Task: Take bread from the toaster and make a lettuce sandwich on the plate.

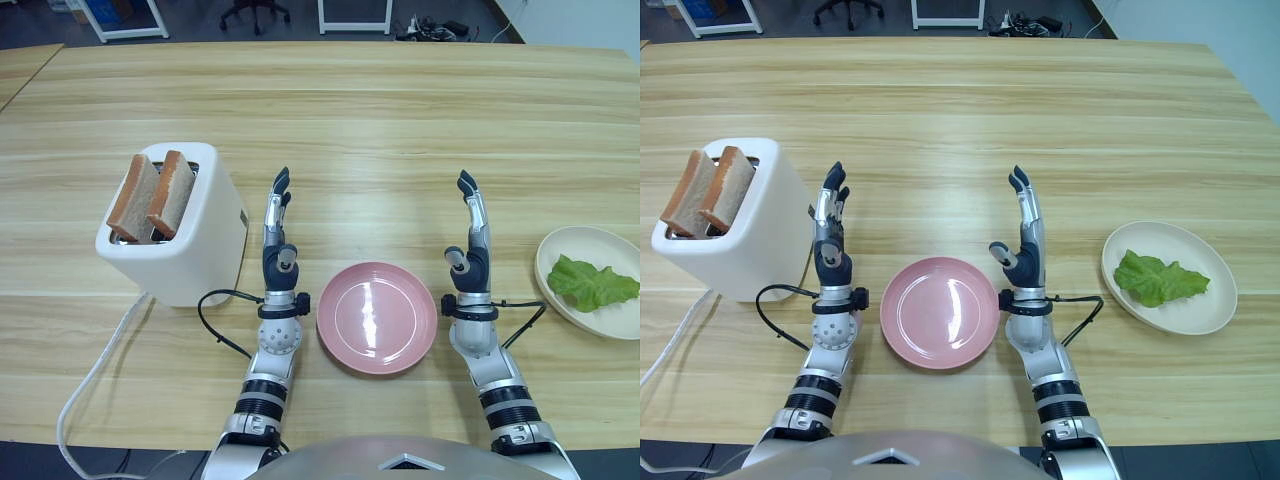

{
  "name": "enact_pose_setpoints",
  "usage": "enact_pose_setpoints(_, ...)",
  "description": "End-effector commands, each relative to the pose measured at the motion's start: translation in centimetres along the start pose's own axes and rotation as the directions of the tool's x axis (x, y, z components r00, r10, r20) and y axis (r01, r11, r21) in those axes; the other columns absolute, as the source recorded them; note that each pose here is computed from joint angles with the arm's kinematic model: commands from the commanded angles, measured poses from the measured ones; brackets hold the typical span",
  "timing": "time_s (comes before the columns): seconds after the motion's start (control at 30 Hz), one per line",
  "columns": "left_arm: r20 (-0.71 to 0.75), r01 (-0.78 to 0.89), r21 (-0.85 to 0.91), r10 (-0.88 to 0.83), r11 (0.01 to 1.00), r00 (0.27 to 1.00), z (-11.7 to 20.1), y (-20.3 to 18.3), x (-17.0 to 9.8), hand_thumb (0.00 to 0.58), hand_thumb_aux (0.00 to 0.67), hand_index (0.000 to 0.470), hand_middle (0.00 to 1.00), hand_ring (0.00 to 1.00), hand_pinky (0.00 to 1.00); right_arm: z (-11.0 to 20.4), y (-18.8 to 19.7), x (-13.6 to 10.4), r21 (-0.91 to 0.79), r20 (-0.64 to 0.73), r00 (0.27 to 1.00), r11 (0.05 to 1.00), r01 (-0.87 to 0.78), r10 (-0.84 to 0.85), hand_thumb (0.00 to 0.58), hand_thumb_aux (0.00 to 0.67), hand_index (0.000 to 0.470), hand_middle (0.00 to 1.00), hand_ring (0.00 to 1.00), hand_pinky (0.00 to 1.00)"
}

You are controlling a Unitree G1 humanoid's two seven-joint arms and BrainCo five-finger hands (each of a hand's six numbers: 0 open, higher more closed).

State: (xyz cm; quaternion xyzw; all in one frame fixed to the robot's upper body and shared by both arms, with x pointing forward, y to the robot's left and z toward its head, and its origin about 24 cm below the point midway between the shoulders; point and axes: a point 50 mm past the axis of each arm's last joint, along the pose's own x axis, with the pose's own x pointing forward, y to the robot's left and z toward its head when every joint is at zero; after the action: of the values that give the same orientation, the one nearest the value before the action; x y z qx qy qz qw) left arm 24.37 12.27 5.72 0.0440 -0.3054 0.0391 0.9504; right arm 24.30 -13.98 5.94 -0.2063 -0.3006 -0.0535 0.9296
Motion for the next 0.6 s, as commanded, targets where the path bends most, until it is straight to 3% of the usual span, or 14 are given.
enact_pose_setpoints(0.03,-0.024,-0.007,-0.026,0.007,1.000,1.000,-0.1,0.0,-0.3,0.000,0.000,0.000,0.00,0.00,0.00,-0.2,-0.1,-0.2,-0.002,-0.012,1.000,1.000,0.001,-0.001,0.000,0.000,0.000,0.00,0.00,0.00)
enact_pose_setpoints(0.27,-0.025,0.008,-0.031,-0.009,0.999,1.000,0.0,0.0,-0.5,0.000,0.000,0.000,0.00,0.00,0.00,-0.2,-0.1,-0.3,0.002,-0.017,1.000,1.000,0.001,-0.001,0.000,0.000,0.000,0.00,0.00,0.00)
enact_pose_setpoints(0.37,0.155,-0.001,0.190,-0.029,0.982,0.988,2.1,2.7,0.5,0.000,0.000,0.000,0.00,0.00,0.00,-0.1,-0.1,-0.3,-0.004,-0.008,1.000,1.000,-0.013,0.013,0.000,0.000,0.000,0.00,0.00,0.00)
enact_pose_setpoints(0.47,0.308,-0.151,0.562,-0.036,0.813,0.951,4.9,9.2,2.4,0.000,0.000,0.000,0.00,0.00,0.00,-0.4,-0.1,-0.5,-0.017,-0.011,1.000,1.000,-0.026,0.026,0.000,0.000,0.000,0.00,0.00,0.00)
enact_pose_setpoints(0.6,0.285,-0.270,0.853,0.035,0.446,0.958,6.2,16.2,2.8,0.000,0.000,0.000,0.00,0.00,0.00,-0.6,0.0,-0.8,-0.030,-0.018,0.999,0.999,-0.035,0.034,0.000,0.000,0.000,0.00,0.00,0.00)
